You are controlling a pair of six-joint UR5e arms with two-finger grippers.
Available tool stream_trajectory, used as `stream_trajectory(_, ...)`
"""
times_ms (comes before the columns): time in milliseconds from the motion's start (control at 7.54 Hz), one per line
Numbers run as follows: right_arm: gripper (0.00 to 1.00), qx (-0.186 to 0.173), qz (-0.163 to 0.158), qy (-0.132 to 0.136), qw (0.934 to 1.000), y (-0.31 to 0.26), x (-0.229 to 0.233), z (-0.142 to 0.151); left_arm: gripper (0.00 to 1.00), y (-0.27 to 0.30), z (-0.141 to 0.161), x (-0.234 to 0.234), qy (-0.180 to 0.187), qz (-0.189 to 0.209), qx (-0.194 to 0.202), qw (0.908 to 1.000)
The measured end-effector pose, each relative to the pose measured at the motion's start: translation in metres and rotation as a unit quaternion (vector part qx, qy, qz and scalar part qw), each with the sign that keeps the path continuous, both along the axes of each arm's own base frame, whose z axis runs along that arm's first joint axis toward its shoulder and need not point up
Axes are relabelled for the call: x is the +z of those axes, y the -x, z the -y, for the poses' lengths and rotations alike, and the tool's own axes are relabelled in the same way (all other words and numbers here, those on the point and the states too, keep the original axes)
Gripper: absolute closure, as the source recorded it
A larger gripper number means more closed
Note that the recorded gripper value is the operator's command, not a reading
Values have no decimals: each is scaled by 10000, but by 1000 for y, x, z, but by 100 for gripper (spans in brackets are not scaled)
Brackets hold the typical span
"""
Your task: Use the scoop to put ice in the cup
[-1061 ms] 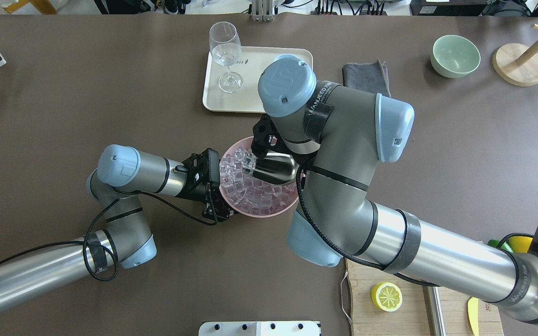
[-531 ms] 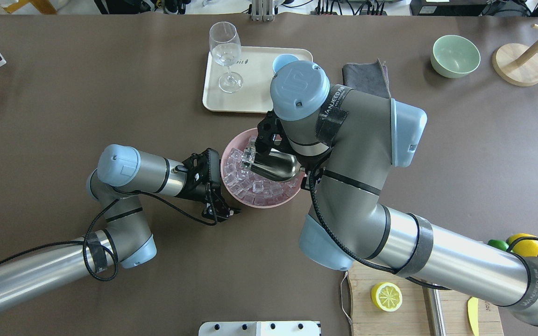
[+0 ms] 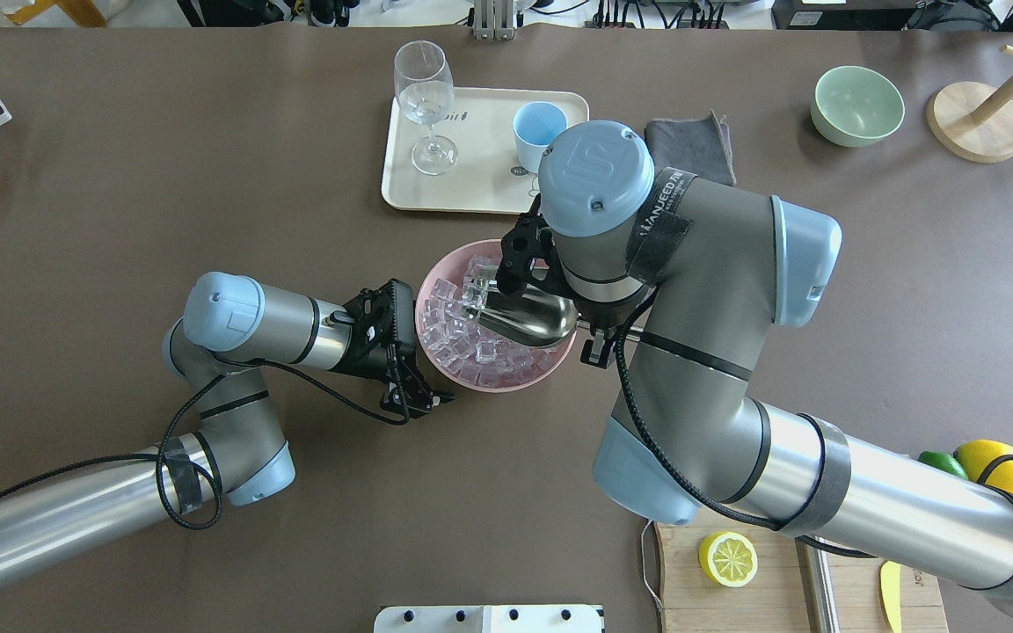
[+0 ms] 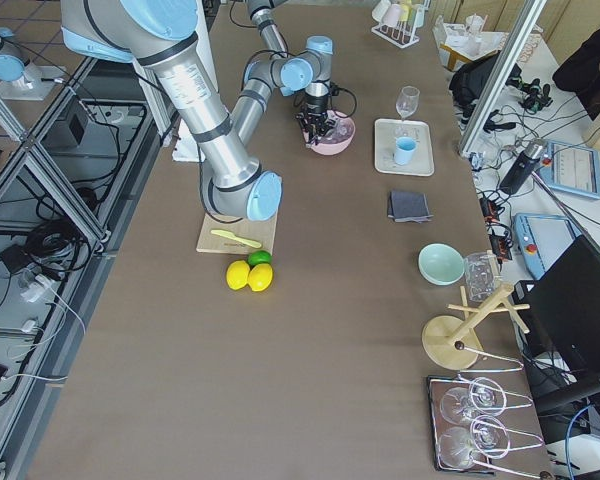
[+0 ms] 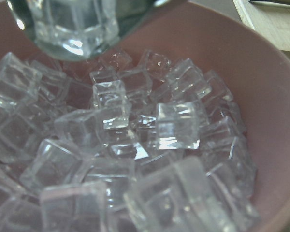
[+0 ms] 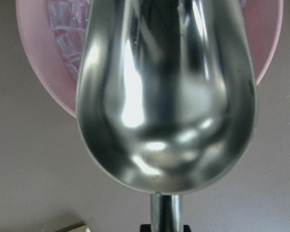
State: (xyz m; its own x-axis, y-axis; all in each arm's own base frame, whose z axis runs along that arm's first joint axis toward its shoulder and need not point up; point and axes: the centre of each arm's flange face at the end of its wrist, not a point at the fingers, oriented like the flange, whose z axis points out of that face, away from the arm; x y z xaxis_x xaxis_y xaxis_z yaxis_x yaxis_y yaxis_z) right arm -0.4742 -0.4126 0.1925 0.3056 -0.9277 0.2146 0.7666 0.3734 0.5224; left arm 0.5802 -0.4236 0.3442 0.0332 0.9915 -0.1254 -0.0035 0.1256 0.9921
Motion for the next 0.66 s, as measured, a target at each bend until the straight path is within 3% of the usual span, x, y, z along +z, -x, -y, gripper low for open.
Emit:
stream_trajectory(265,100,348,324,74,9988,-33,7,-2,2,2,-1,1,7,12,37,10000)
stream_trajectory(663,100,962,917,224,9909,-79,3,28,2,21,5,3,4,3,50,10000)
